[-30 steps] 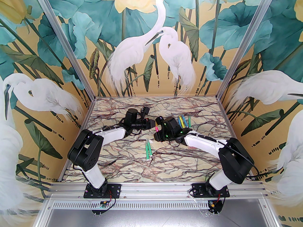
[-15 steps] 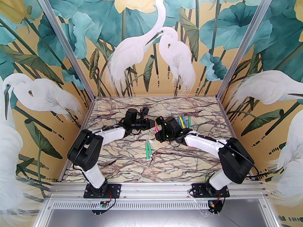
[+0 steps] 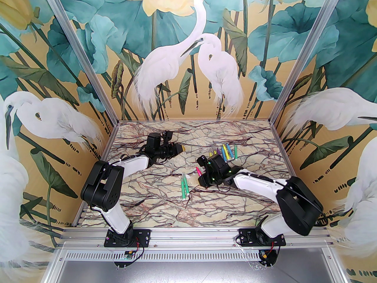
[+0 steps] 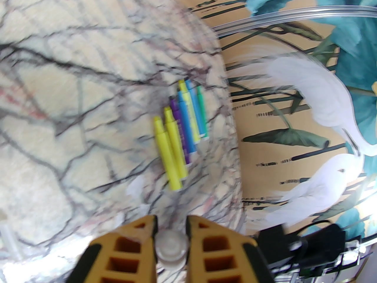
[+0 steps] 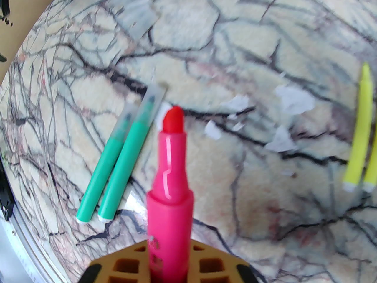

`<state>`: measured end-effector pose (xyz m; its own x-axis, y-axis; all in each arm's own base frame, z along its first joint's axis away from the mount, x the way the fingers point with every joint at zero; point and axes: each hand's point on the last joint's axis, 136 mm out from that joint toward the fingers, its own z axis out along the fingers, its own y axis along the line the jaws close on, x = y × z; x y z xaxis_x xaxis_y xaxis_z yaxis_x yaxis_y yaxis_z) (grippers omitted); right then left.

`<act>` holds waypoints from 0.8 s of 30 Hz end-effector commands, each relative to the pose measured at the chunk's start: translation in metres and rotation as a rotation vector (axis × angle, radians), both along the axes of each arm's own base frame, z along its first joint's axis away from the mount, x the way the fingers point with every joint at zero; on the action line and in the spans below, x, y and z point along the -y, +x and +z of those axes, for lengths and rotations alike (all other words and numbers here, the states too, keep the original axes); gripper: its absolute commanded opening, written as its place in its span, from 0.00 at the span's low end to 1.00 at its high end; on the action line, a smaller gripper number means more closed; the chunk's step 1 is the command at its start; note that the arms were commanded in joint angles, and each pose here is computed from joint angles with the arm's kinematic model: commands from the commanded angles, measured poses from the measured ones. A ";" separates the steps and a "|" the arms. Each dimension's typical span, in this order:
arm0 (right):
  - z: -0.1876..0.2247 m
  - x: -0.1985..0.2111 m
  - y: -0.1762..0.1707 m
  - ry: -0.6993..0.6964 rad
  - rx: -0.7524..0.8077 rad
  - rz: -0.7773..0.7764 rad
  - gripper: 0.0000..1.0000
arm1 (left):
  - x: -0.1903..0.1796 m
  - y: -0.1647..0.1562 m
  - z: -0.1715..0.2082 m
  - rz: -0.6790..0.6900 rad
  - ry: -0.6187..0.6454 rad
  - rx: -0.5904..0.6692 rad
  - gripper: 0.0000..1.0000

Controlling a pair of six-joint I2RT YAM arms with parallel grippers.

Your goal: Open the pen caps

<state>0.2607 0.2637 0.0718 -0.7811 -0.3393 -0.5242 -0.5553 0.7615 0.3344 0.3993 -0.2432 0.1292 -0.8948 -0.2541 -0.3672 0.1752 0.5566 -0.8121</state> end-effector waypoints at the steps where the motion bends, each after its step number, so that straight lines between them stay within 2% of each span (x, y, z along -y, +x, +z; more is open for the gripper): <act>1: 0.002 0.022 0.031 -0.056 0.043 -0.150 0.00 | -0.010 -0.006 -0.010 -0.014 0.124 -0.023 0.00; 6: -0.004 0.040 0.066 -0.120 0.054 -0.282 0.00 | -0.027 -0.021 -0.040 -0.029 0.432 -0.099 0.00; 10: -0.011 0.046 0.089 -0.182 0.060 -0.346 0.00 | -0.039 -0.022 -0.051 -0.020 0.559 -0.140 0.00; 15: -0.029 0.054 0.104 -0.285 0.048 -0.393 0.00 | -0.046 -0.022 -0.062 -0.019 0.661 -0.168 0.00; 24: -0.050 0.055 0.113 -0.345 0.025 -0.410 0.05 | -0.044 -0.024 -0.083 -0.040 0.739 -0.214 0.03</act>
<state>0.3666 0.2133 0.0203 -0.8721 -0.1810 -0.4546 -0.2269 0.9727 0.0478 0.3751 -0.2026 0.0508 -0.9649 0.0002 -0.2625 0.0824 0.9496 -0.3023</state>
